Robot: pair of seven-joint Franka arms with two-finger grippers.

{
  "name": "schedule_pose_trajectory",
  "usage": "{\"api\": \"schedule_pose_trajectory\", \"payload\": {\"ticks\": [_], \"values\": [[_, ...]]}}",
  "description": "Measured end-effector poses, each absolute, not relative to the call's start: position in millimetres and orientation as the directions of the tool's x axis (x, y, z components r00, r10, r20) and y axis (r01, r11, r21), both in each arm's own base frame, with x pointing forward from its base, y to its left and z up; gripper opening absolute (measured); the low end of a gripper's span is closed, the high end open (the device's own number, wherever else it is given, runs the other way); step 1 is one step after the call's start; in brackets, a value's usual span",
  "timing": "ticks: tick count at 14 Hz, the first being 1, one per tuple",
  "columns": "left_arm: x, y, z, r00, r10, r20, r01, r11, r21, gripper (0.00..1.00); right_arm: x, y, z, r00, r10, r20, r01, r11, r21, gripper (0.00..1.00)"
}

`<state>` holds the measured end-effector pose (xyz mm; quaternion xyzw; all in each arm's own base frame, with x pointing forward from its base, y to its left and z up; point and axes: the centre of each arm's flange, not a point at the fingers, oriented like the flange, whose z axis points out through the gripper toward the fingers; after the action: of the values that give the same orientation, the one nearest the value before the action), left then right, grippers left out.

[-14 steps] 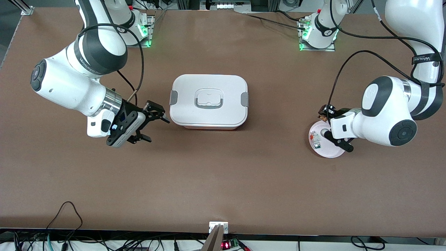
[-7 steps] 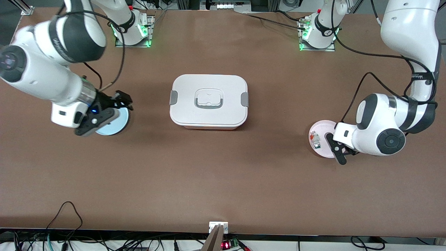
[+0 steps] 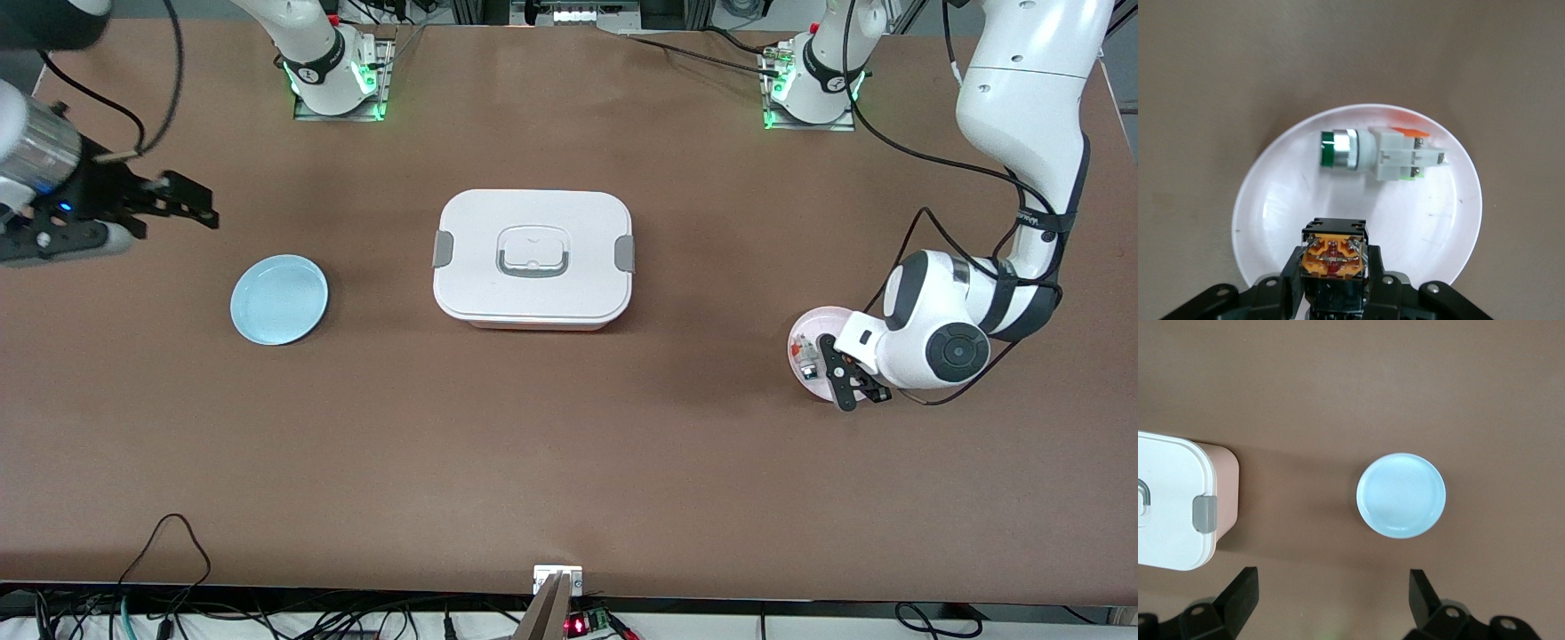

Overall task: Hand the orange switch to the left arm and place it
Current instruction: 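Lower the orange switch onto the white dish and open the left gripper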

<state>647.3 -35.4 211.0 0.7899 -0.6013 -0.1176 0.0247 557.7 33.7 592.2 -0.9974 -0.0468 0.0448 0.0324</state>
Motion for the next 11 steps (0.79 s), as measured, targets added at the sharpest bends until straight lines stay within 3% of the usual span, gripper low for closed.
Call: {"api": "schedule_pose_trajectory", "payload": {"ticks": [2, 3, 8, 9, 11], "values": [[641.5, -37.7, 202.1, 0.242, -0.958, -0.152, -0.946, -0.268, 0.182, 0.41, 547.4, 19.3, 606.3, 0.996, 0.023, -0.083, 0.018, -0.998, -0.064, 1.00], [639.4, -37.7, 198.8, 0.241, -0.959, -0.150, -0.947, -0.266, 0.181, 0.46, 543.7, 17.4, 612.2, 0.997, -0.027, -0.075, -0.031, -0.998, -0.049, 1.00], [641.0, -26.6, 210.6, 0.259, -0.954, -0.148, -0.945, -0.283, 0.165, 0.87, 527.9, 24.7, 624.0, 0.997, -0.071, 0.022, -0.071, -0.997, -0.021, 1.00], [642.3, -25.3, 218.6, 0.263, -0.953, -0.149, -0.946, -0.285, 0.157, 0.99, 524.0, 29.1, 622.6, 0.997, -0.064, 0.031, -0.063, -0.998, -0.018, 1.00], [645.7, -24.7, 246.9, 0.284, -0.946, -0.155, -0.937, -0.309, 0.166, 1.00, 519.6, 40.3, 621.1, 0.998, -0.050, 0.035, -0.049, -0.999, -0.012, 1.00]]}}
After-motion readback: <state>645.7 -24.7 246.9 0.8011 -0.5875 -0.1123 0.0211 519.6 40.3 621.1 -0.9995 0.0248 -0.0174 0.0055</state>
